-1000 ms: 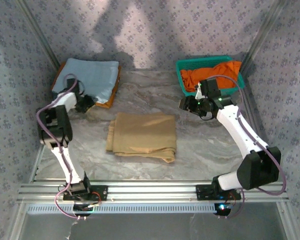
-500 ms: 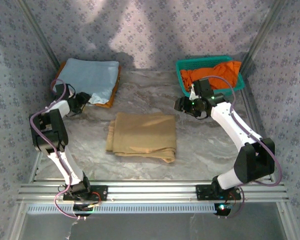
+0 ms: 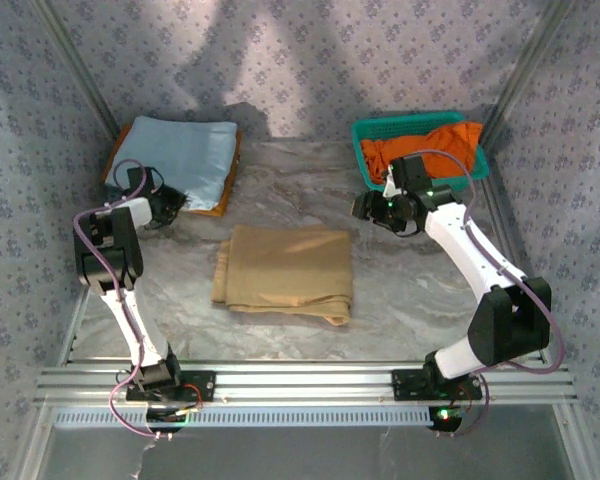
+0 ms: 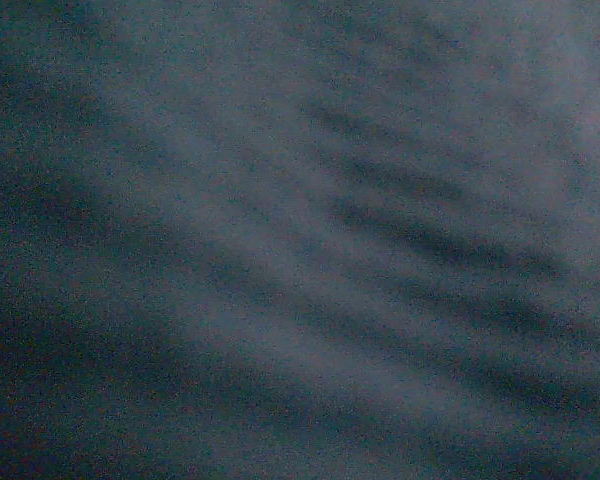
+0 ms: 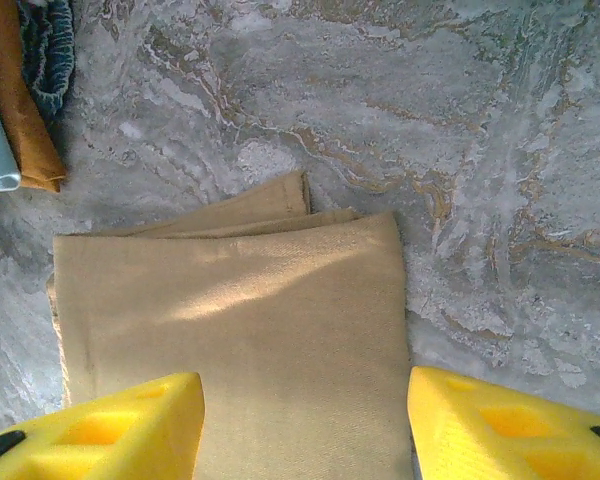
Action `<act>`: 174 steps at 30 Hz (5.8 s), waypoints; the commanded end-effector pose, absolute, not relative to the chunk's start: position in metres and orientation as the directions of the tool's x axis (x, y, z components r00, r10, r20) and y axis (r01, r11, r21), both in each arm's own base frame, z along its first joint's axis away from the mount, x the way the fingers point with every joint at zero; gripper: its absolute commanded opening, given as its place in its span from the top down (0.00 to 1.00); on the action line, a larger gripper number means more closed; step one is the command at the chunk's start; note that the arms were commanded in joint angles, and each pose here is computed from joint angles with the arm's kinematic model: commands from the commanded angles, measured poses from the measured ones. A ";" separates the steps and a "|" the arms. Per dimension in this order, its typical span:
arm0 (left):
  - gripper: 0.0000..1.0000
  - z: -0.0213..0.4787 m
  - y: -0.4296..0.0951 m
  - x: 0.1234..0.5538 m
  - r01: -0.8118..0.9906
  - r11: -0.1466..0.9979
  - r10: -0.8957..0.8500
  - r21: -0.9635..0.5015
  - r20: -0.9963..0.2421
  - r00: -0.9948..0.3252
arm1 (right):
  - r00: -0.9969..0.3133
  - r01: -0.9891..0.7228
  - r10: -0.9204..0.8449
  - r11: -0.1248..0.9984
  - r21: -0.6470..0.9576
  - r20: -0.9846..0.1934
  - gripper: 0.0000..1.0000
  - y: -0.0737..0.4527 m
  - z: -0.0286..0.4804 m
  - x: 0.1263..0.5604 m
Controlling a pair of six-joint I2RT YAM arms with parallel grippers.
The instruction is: Fold and stack the trousers
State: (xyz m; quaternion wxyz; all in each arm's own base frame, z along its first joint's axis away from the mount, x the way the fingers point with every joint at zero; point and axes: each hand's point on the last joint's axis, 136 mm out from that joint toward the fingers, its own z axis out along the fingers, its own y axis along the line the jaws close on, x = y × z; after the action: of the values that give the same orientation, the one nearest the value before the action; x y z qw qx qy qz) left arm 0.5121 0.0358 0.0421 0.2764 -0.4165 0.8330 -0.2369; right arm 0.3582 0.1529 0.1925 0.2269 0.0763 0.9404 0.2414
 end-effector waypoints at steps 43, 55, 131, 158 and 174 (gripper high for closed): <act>0.00 0.077 -0.114 0.323 -0.235 0.918 -0.312 -0.319 -0.216 -0.925 | -0.993 -0.056 -0.004 0.901 0.430 -0.121 0.31 0.200 0.056 0.288; 0.24 0.020 -0.122 0.298 -0.174 0.923 -0.240 -0.342 -0.160 -0.958 | -0.999 -0.041 -0.026 0.912 0.409 -0.041 0.42 0.205 0.026 0.277; 1.00 0.250 0.072 0.488 -0.272 0.848 -0.530 -0.454 -0.734 -0.425 | -0.589 -0.414 0.210 0.751 0.515 -0.780 1.00 0.353 0.250 0.614; 0.10 0.256 0.123 0.456 -0.509 0.724 -0.673 -0.465 -0.636 -0.377 | -0.587 -0.457 0.093 0.782 0.425 -0.804 0.43 0.332 0.304 0.567; 0.79 0.156 -0.103 0.387 -0.217 0.871 -0.472 -0.440 -0.631 -0.616 | -0.682 -0.142 0.257 0.872 0.469 -0.684 0.42 0.190 0.243 0.420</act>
State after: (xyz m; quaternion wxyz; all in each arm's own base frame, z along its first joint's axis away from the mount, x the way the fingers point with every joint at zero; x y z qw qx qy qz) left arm 0.3703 -0.1112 0.1794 0.3827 -0.1353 0.8989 -0.1652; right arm 0.4344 0.2118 0.2418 0.3850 -0.0098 0.8886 0.2491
